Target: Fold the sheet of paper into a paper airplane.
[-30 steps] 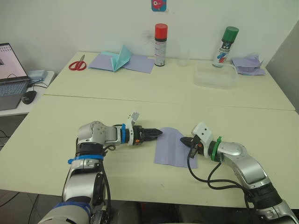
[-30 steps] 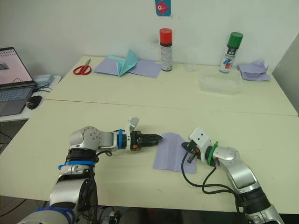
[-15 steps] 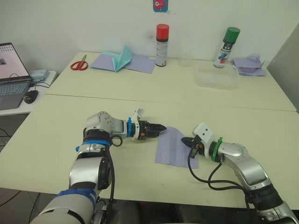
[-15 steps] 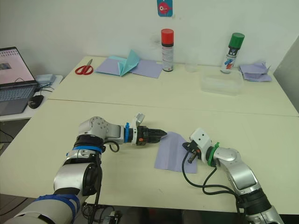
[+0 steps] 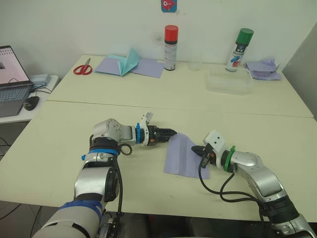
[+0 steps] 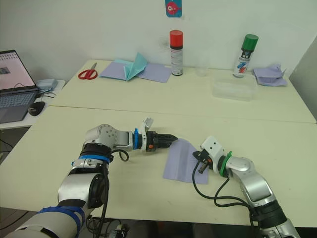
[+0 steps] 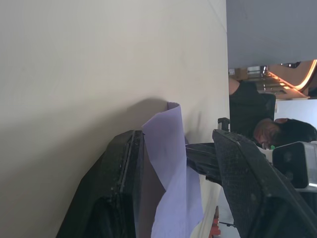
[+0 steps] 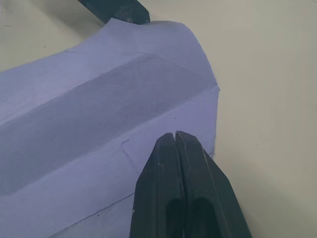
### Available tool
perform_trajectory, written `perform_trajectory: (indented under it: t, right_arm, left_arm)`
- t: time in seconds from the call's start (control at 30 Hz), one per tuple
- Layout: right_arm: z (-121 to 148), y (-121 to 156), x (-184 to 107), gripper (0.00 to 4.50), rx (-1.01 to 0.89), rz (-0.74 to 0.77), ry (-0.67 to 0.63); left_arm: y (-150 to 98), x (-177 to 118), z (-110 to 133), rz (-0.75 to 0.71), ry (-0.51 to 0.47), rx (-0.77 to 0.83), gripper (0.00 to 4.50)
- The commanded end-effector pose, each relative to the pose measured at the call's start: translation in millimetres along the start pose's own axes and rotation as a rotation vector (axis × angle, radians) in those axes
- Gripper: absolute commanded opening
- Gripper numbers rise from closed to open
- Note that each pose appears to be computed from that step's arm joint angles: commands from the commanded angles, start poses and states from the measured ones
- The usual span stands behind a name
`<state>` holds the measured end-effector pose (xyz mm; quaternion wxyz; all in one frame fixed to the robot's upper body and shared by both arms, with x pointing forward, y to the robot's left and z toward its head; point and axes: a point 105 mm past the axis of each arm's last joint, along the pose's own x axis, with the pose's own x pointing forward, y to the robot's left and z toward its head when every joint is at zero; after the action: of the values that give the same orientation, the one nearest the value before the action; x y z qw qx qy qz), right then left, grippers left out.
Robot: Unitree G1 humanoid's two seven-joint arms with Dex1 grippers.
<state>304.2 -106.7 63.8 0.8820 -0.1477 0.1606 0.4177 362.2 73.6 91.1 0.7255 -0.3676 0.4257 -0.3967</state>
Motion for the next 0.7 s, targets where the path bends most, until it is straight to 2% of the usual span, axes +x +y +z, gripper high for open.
perform_trajectory:
  t: [0.03, 0.13, 0.33, 0.7]
  right_arm:
    - [-14.4, 4.4, 2.8, 0.00, 0.023, 0.014, 0.060]
    - [-14.4, 4.1, 2.7, 0.00, 0.023, 0.014, 0.060]
    - [-14.9, 4.4, 2.4, 0.00, 0.024, 0.015, 0.062]
    - [-14.7, 6.5, 3.9, 0.00, 0.027, 0.019, 0.059]
  left_arm:
    - [-12.6, 0.5, 5.0, -0.055, -0.016, 0.034, 2.52]
    - [-14.1, 1.2, 1.6, -0.067, -0.004, 0.040, 1.98]
    - [-15.7, -1.0, -0.7, -0.077, 0.003, 0.043, 0.03]
    - [-11.8, -8.3, 3.8, -0.064, -0.042, 0.049, 0.03]
